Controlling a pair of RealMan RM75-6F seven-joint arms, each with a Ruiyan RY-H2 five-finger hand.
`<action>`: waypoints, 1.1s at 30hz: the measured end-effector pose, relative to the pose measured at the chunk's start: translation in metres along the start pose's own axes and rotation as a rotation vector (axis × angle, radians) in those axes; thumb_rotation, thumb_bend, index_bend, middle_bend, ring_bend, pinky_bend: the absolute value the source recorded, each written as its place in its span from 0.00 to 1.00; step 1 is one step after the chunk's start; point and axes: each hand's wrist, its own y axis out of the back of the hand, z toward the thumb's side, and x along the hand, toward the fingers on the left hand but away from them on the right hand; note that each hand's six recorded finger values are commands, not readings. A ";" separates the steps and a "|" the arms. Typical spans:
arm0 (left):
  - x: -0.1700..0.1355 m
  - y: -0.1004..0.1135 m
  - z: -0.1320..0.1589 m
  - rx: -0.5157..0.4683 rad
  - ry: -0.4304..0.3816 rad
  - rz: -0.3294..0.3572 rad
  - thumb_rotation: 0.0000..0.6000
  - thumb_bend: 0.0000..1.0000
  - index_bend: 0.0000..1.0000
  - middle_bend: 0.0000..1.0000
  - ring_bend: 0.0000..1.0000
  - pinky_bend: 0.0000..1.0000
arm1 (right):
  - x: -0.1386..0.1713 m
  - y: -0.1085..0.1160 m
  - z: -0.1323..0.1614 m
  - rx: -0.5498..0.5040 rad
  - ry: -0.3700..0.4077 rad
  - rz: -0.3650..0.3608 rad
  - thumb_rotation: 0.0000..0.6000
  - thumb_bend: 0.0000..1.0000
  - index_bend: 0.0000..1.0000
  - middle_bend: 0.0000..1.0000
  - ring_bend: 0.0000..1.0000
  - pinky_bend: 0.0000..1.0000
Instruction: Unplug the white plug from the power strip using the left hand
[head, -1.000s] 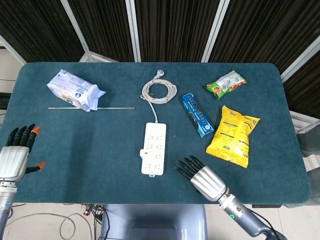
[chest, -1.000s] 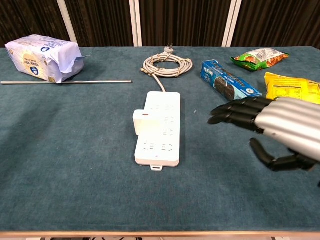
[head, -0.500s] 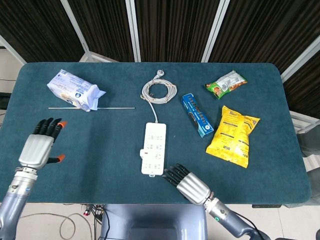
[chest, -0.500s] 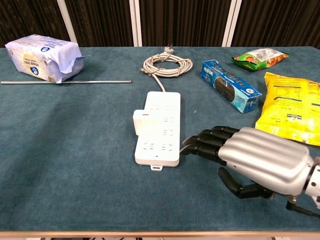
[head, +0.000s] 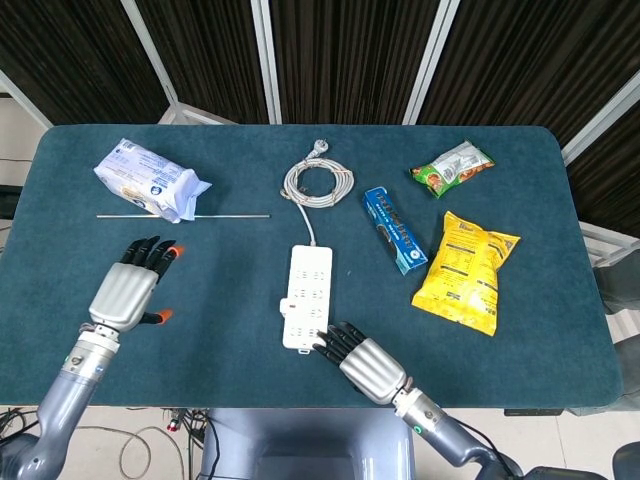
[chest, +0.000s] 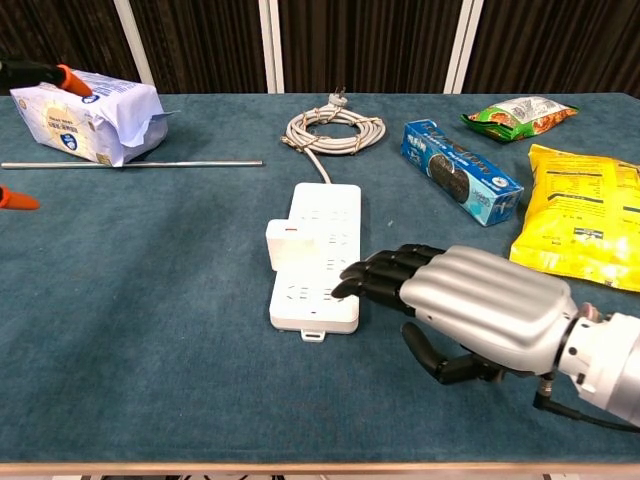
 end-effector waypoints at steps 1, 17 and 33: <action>0.002 0.000 0.004 -0.001 -0.005 -0.002 1.00 0.00 0.15 0.10 0.03 0.10 | -0.002 0.000 0.001 -0.001 0.002 0.001 1.00 0.89 0.12 0.11 0.10 0.13; 0.030 -0.001 0.056 -0.003 -0.094 -0.005 1.00 0.00 0.16 0.12 0.03 0.10 | -0.020 -0.016 0.013 -0.022 0.012 0.044 1.00 0.89 0.12 0.12 0.11 0.13; 0.042 -0.015 0.096 -0.018 -0.149 -0.037 1.00 0.03 0.24 0.22 0.06 0.13 | -0.021 -0.023 0.012 -0.042 0.013 0.056 1.00 0.89 0.12 0.12 0.12 0.13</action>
